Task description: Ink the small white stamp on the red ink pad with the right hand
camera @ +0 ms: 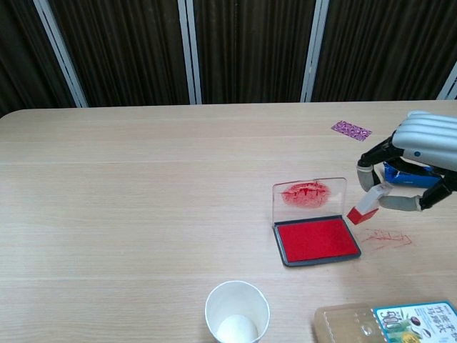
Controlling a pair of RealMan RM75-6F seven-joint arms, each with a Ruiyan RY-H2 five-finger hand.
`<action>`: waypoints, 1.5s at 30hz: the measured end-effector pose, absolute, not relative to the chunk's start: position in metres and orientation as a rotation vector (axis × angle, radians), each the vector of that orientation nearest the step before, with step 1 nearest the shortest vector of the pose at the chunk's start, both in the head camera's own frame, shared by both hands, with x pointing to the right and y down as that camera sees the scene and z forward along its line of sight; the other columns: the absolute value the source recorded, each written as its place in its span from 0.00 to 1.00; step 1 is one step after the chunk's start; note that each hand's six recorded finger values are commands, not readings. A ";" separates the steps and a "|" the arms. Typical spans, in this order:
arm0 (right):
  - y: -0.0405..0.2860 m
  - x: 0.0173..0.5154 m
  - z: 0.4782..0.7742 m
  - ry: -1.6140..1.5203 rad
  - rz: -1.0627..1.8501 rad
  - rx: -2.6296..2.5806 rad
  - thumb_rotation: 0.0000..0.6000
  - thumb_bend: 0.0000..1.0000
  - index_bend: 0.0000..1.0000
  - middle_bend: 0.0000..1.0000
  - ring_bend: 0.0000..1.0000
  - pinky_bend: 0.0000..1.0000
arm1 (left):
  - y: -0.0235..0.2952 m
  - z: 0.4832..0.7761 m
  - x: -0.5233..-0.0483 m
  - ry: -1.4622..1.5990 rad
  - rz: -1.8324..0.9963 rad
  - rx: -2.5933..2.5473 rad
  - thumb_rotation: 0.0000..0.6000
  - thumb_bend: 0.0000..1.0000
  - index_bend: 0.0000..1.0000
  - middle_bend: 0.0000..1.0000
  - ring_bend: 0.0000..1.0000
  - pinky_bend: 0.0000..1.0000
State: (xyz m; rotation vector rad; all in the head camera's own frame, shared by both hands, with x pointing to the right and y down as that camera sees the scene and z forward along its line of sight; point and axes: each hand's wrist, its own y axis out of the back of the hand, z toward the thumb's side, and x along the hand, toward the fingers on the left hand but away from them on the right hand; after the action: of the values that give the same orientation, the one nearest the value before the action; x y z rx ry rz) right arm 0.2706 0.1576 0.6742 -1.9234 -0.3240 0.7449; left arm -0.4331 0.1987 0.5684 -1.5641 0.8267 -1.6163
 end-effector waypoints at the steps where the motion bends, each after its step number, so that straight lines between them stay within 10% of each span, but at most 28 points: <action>1: 0.159 0.265 0.672 -0.309 0.713 -1.922 1.00 0.53 0.59 0.56 0.82 1.00 | 0.199 0.569 -0.433 0.827 -1.617 -1.564 1.00 0.00 0.00 0.00 0.00 0.00; 45: 0.163 0.218 0.734 -0.112 0.735 -1.861 1.00 0.58 0.62 0.58 0.82 1.00 | 0.197 0.569 -0.439 0.839 -1.637 -1.559 1.00 0.00 0.00 0.00 0.00 0.00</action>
State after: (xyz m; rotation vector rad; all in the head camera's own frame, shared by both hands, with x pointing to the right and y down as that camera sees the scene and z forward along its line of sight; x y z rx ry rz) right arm 0.2181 0.1626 0.7337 -1.8608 -0.1122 0.7350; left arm -0.4394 0.1973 0.5694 -1.5594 0.8389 -1.6366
